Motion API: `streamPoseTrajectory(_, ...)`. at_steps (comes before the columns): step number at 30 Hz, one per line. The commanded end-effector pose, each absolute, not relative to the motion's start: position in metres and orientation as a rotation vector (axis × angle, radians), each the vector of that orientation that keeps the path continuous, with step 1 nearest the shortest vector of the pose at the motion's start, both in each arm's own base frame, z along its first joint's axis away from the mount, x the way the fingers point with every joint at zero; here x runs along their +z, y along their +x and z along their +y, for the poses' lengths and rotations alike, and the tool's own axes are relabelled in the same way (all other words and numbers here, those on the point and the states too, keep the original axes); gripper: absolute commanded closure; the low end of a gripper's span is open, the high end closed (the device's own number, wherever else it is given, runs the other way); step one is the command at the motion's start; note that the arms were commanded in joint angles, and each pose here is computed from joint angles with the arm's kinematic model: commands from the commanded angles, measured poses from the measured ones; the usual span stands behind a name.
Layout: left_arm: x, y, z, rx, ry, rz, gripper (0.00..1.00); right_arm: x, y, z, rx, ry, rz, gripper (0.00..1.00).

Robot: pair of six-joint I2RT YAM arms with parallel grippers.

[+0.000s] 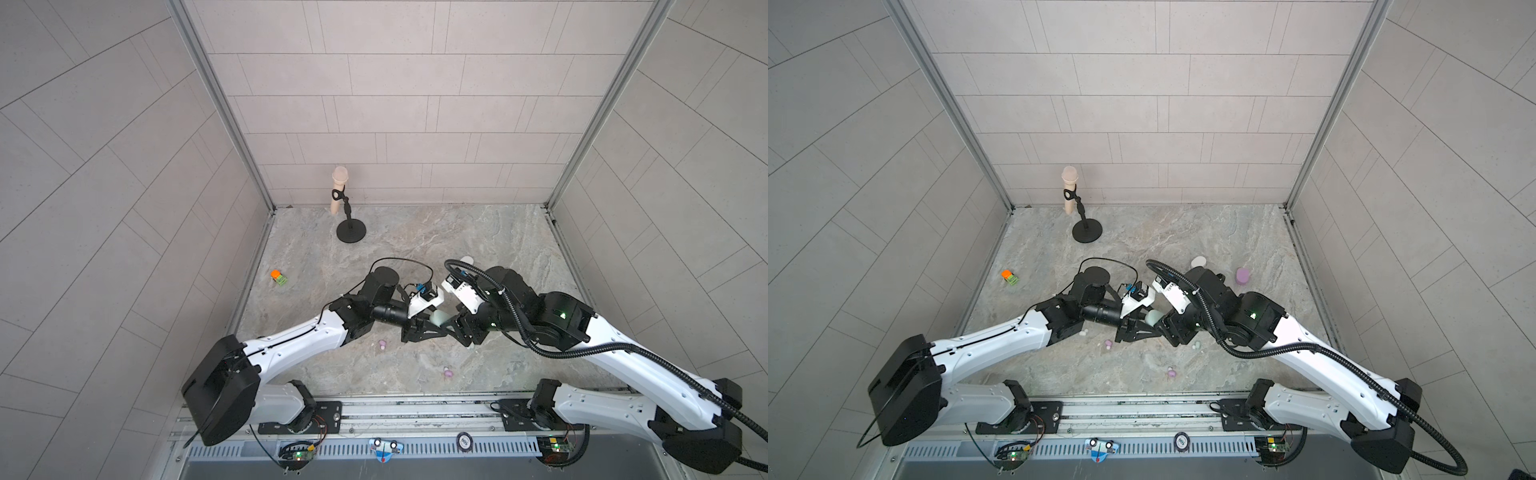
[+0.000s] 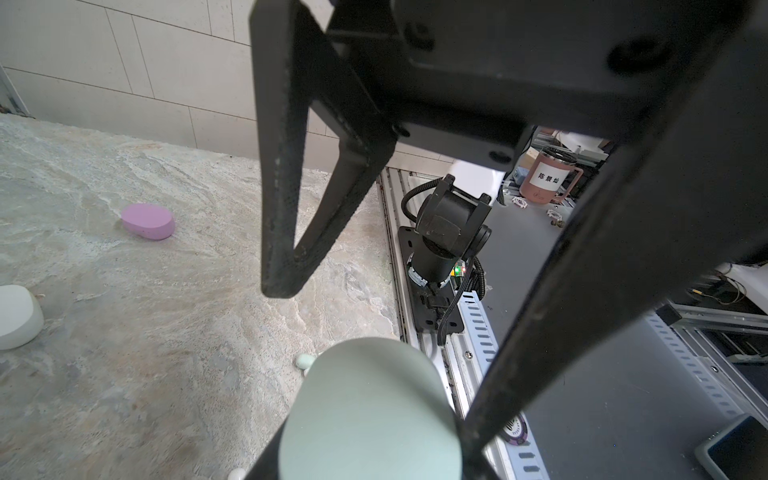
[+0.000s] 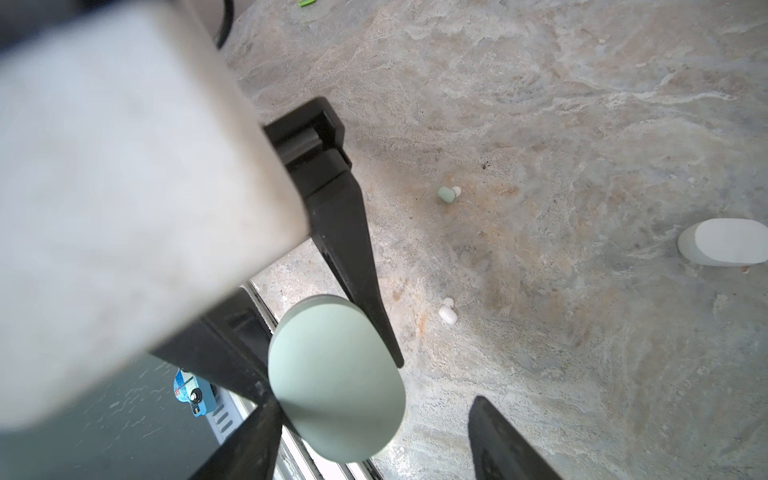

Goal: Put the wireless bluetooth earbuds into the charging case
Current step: 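Push the case lid open with the right gripper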

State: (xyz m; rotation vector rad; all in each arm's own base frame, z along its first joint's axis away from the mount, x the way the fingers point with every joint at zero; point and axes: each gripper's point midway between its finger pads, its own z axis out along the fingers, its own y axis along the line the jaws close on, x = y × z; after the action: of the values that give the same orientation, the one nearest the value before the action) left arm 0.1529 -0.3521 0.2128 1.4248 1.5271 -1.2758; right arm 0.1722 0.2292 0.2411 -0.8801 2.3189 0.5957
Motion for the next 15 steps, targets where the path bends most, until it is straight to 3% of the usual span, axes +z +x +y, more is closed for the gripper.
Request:
streamPoseTrajectory(1, 0.237, 0.15, -0.354, -1.286, 1.44, 1.421, 1.0, 0.233, 0.179, 0.219, 0.495, -0.865, 2.335, 0.28)
streamPoseTrajectory(15, 0.239, 0.137, -0.355, -1.321, 1.478, 1.395, 1.0, 0.262, 0.209, 0.195, 0.376, -0.606, 2.291, 0.29)
